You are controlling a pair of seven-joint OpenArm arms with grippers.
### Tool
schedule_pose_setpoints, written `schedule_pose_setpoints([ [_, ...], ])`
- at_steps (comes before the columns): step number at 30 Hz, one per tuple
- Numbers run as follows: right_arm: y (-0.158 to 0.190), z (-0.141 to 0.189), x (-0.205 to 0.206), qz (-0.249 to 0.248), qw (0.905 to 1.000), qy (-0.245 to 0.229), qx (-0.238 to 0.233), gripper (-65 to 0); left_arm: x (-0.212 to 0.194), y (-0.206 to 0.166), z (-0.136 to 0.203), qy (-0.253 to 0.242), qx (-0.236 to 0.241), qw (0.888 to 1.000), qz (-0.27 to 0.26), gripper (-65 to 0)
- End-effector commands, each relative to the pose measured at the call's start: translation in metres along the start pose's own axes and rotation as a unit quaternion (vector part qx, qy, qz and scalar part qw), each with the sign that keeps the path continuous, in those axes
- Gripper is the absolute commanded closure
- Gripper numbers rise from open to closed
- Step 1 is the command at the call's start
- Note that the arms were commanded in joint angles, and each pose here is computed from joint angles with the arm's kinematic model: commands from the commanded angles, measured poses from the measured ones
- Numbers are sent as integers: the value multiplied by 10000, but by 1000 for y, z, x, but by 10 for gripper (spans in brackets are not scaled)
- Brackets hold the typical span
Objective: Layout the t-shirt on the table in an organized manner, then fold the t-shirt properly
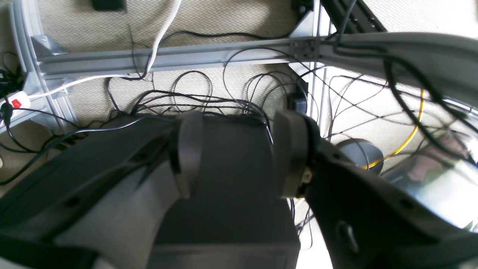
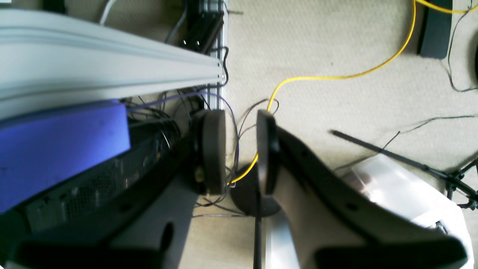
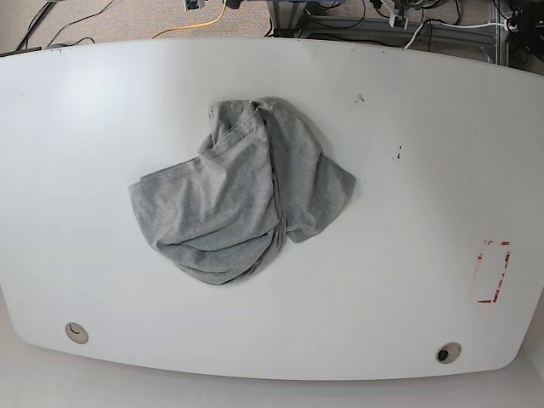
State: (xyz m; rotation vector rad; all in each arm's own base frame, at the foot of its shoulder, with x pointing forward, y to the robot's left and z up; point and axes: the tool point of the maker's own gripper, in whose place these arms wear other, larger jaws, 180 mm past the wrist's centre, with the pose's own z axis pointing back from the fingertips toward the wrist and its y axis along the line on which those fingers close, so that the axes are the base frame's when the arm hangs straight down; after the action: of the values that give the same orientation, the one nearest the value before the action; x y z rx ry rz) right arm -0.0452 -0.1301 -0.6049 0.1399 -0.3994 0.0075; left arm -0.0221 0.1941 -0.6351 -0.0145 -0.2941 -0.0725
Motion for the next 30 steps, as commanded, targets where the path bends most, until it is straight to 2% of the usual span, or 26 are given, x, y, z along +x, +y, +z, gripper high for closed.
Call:
schedule_pose_setpoints([
  [1,3,14,-3,9,9999,-113,21,-130,0,10,8,-138,51,9999,-84,-276],
  [19,17,85,15,230,9971,-718,94,-130,3,7,79,-898,-81,9940,-627,-275],
  [25,0,110,28,264,9952,-931,-162,-130,16,24,110,-1208,157,9906,-628,-275],
  [30,2,132,41,362,9929,-1124,-165,-130,29,35,135,-1462,339,9863,-686,-275],
])
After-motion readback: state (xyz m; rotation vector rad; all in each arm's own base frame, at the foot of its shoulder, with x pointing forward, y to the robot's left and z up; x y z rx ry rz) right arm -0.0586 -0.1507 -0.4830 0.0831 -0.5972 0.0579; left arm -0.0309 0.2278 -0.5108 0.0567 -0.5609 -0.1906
